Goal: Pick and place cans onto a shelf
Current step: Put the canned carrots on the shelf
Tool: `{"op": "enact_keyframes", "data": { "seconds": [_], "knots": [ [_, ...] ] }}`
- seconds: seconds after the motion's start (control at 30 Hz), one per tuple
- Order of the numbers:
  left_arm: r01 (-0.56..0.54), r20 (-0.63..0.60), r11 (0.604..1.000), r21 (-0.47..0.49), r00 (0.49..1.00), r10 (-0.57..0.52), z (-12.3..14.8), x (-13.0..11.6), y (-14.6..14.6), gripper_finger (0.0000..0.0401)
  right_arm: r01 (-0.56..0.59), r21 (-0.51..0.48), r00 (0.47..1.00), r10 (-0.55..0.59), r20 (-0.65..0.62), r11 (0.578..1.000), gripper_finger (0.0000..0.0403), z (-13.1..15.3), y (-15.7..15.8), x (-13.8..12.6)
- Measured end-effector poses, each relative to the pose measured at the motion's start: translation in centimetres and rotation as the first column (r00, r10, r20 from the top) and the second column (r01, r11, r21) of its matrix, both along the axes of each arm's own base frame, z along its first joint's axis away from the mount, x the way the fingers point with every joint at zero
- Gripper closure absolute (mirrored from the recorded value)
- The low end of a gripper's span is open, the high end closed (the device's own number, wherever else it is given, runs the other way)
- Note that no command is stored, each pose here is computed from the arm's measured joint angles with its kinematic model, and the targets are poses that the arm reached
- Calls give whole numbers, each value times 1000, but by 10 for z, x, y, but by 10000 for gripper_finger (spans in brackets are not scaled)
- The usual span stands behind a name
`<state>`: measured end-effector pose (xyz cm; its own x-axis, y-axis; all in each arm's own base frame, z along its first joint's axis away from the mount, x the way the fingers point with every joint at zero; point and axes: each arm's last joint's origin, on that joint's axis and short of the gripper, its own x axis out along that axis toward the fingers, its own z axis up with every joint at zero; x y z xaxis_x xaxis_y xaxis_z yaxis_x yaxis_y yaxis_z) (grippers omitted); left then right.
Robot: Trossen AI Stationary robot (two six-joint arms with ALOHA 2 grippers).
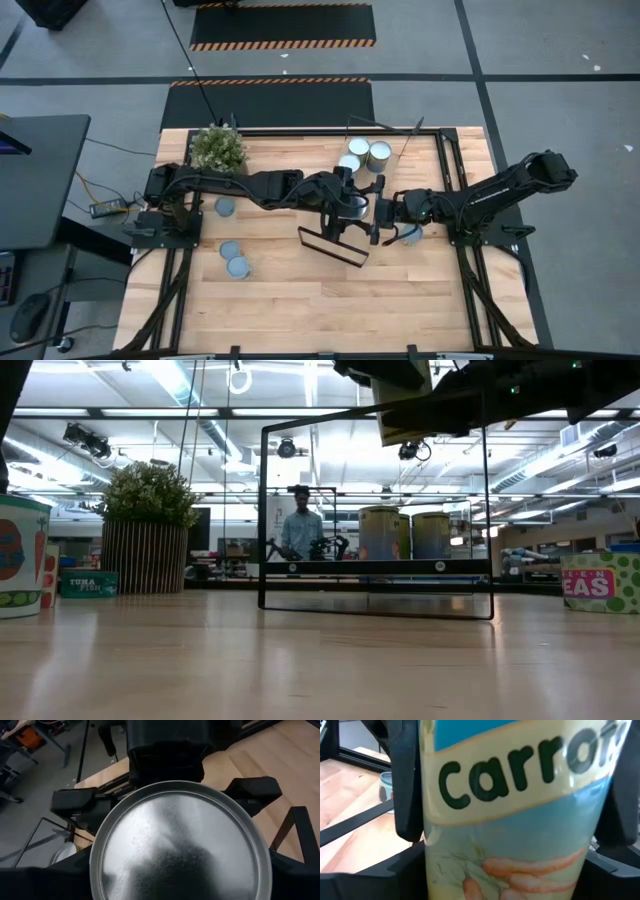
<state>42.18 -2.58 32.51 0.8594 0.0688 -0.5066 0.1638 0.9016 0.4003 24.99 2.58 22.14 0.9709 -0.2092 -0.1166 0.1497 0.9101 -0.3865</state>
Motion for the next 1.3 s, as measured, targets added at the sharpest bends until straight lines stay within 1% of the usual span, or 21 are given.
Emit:
{"op": "enact_keyframes", "data": {
  "seconds": [0.1, 0.3, 0.43, 0.53, 0.67, 0.8, 0.93, 1.17, 1.3],
  "knots": [
    [-1, 0, 1000, -1, 1000, 1, 0, 0, 0, 83, 6, -4, 1000, -6, 1, 1000, 62, 0, 0, 0],
    [-3, 0, 1000, 4, 1000, 3, 0, 0, 0, 82, 8, 5, 1000, -9, 10, 1000, 96, 1, 0, -1],
    [-18, 1, 1000, -7, 1000, 18, 0, 0, 0, 72, -2, 6, 1000, 1, 11, 1000, 93, 2, 0, -1],
    [-47, 0, 998, -45, 999, 47, 0, 0, 0, 59, -4, -6, 1000, 4, 7, 1000, 84, 1, 0, -1],
    [-72, -4, 994, -80, 997, 72, -1, -1, 0, 51, -3, -9, 1000, 3, 2, 1000, 88, 1, 0, -1],
    [-121, -3, 991, -53, 993, 121, -1, -1, 1, 50, 14, -9, 1000, -14, 3, 1000, 90, 1, -1, -1],
    [-126, 1, 991, -48, 992, 126, -1, -1, 0, 50, 37, -11, 999, -37, -3, 999, 88, 1, -1, -1],
    [-134, 11, 990, -47, 991, 135, 0, 0, 0, 49, 25, -9, 1000, -25, -6, 1000, 88, 0, 3, -2],
    [-177, 27, 983, -50, 984, 179, 1, 0, -2, 49, 35, -10, 999, -35, -5, 999, 88, 0, 3, -2]
  ]
}}
